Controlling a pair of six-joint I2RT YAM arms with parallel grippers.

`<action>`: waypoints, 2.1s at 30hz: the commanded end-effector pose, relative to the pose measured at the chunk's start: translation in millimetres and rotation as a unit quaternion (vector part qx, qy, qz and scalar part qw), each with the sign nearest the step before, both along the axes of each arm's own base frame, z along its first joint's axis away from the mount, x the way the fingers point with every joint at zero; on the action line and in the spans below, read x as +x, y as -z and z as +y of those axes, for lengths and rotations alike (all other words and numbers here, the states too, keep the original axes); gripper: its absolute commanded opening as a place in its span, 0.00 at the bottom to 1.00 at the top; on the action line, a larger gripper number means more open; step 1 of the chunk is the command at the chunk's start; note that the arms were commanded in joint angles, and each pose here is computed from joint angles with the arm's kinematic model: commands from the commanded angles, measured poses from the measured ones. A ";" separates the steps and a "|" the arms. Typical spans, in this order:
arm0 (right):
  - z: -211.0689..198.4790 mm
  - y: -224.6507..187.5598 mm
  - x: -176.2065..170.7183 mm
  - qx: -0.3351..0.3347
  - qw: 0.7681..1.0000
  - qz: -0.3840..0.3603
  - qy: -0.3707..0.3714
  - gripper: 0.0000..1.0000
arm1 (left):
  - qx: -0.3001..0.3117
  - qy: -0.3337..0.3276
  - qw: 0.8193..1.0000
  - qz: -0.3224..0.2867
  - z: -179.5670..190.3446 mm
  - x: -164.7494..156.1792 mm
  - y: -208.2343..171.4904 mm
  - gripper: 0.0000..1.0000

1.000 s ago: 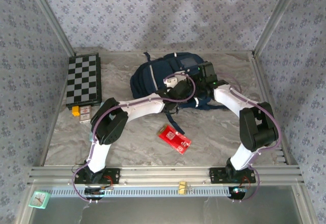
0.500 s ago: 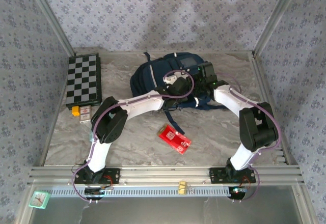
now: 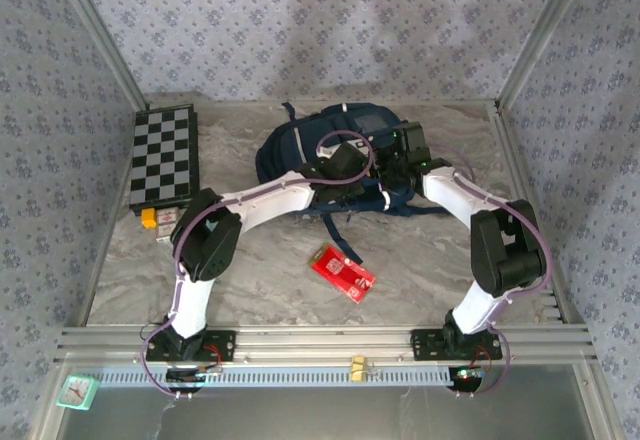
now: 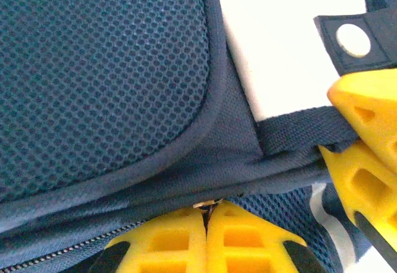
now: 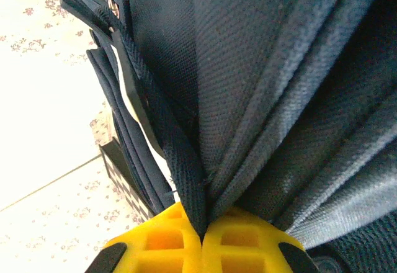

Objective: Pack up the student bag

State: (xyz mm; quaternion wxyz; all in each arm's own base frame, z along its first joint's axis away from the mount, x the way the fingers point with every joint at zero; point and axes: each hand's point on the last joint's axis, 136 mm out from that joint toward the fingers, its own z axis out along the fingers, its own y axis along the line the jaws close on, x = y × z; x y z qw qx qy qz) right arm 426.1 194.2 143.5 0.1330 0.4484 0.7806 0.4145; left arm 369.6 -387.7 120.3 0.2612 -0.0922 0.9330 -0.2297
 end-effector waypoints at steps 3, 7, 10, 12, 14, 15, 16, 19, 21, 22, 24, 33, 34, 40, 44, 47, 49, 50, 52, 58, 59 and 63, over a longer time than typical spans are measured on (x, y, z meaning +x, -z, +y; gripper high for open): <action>3.0 -15.3 7.7 0.003 0.999 -0.027 -0.031 0.00 | -0.033 0.012 0.997 0.065 14.7 -10.6 -17.6 0.00; 3.6 -18.0 8.3 0.001 0.999 -0.032 -0.040 0.00 | 0.022 0.014 0.995 0.096 40.6 -20.2 3.3 0.00; 5.4 -17.3 6.9 -0.002 0.998 -0.032 -0.045 0.00 | 0.059 0.017 0.993 0.100 55.9 -19.1 14.9 0.00; 7.7 -16.1 5.8 -0.003 0.998 -0.032 -0.049 0.00 | 0.072 0.027 0.993 0.084 56.2 -13.4 20.2 0.00; 10.2 -15.8 5.2 -0.003 0.998 -0.032 -0.051 0.00 | 0.078 0.036 0.994 0.068 53.2 -6.5 24.2 0.00; 11.6 -15.8 4.7 -0.001 0.998 -0.032 -0.052 0.00 | 0.080 0.038 0.994 0.061 52.3 -3.5 25.2 0.00; 12.8 -15.7 4.1 0.000 0.998 -0.031 -0.054 0.00 | 0.081 0.041 0.995 0.049 49.6 0.8 24.4 0.00; 15.5 -17.4 3.0 0.001 0.998 -0.033 -0.056 0.00 | 0.077 0.046 0.996 0.013 42.9 11.2 18.8 0.11; 17.1 -17.8 2.5 0.000 0.998 -0.033 -0.057 0.00 | 0.069 0.047 0.997 0.004 37.0 15.0 17.7 0.14; 17.8 -18.1 2.2 0.000 0.998 -0.033 -0.058 0.00 | 0.065 0.046 0.997 -0.001 34.2 17.0 17.5 0.15; 19.1 -18.5 1.8 0.002 0.998 -0.033 -0.058 0.00 | 0.060 0.047 0.997 -0.010 29.0 18.6 18.8 0.16; 22.4 -20.6 0.7 -0.001 0.998 -0.035 -0.059 0.00 | 0.053 0.019 0.998 -0.032 19.4 18.6 30.7 0.19; 23.1 -20.3 0.4 0.000 0.998 -0.035 -0.059 0.00 | 0.054 0.014 0.998 -0.035 19.2 18.6 31.1 0.19; 17.4 -18.1 -0.8 -0.011 0.997 -0.035 -0.062 0.00 | 0.069 -0.005 0.997 -0.045 30.9 16.8 26.7 0.07; 6.2 -15.2 -1.8 -0.027 0.996 -0.037 -0.070 0.00 | 0.073 0.004 0.996 -0.050 44.4 11.9 14.8 0.00; -10.1 -14.0 -0.4 -0.040 0.996 -0.039 -0.075 0.00 | 0.090 0.030 0.994 -0.053 58.8 2.1 8.8 0.00; -18.6 -16.7 4.5 -0.037 0.995 -0.048 -0.082 0.00 | 0.112 0.052 0.991 -0.056 68.7 -6.9 8.6 0.00; -22.9 -16.4 5.5 -0.039 0.994 -0.051 -0.088 0.00 | 0.129 0.059 0.989 -0.050 76.7 -11.7 11.7 0.00; -30.5 -23.3 13.3 -0.049 0.992 -0.063 -0.102 0.00 | 0.162 0.069 0.984 -0.040 93.7 -19.2 19.6 0.00; -45.2 -20.7 33.5 -0.052 0.986 -0.083 -0.136 0.00 | 0.171 0.092 0.980 -0.030 118.1 -36.5 28.7 0.00; -44.8 -19.7 38.6 -0.058 0.984 -0.086 -0.147 0.00 | 0.158 0.101 0.982 -0.034 113.1 -39.0 25.3 0.00; -42.7 -16.1 66.7 -0.073 0.977 -0.093 -0.177 0.00 | 0.083 0.128 0.987 -0.045 72.2 -47.9 4.5 0.00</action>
